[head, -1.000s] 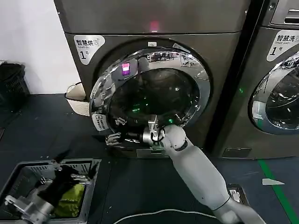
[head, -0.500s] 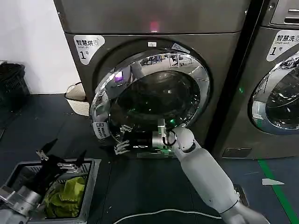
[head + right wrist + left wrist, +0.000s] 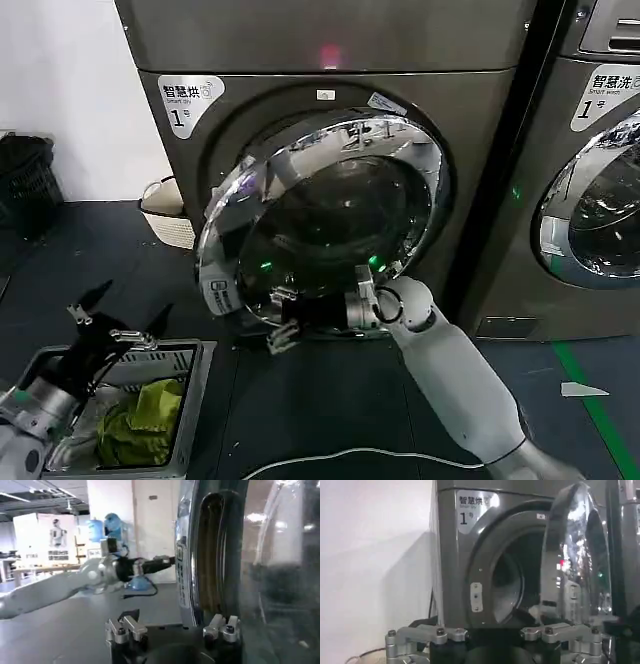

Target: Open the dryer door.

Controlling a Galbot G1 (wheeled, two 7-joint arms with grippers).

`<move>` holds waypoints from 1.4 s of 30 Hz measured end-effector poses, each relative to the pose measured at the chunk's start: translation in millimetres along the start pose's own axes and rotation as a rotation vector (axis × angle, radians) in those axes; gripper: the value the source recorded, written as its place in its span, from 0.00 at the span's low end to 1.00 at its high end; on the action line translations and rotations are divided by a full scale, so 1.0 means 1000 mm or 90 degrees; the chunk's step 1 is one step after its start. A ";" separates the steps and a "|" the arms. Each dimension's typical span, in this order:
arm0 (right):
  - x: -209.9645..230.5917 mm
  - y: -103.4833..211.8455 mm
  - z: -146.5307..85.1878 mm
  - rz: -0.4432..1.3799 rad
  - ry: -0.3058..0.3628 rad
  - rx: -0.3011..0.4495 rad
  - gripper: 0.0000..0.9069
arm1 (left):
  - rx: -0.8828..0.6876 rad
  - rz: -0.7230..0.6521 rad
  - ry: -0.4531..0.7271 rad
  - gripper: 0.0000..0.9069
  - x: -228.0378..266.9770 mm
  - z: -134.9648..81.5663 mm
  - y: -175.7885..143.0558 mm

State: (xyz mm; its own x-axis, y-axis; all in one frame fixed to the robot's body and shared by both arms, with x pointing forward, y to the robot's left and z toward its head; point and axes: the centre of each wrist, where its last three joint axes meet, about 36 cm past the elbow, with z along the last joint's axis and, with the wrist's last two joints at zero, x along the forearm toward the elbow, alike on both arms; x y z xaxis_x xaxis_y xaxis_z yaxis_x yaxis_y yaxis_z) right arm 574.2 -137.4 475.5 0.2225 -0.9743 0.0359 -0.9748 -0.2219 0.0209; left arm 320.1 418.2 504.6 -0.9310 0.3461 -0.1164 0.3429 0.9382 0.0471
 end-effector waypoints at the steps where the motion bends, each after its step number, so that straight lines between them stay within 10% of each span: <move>1: 0.001 0.001 0.000 -0.007 0.000 0.002 0.97 | 0.002 0.002 -0.001 1.00 -0.002 0.000 0.001; 42: 0.127 0.090 -0.003 0.063 -0.021 0.056 0.97 | 0.067 0.200 0.002 1.00 -0.098 0.020 -0.013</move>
State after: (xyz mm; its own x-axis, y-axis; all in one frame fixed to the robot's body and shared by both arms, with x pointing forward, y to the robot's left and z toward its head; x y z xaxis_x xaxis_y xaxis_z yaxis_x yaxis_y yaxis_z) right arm 514.7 -281.5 485.3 0.1259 -0.9920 0.0009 -0.9896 -0.1257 -0.0696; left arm 409.1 372.1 495.1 -0.7779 0.6189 -0.1090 0.6243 0.7808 -0.0222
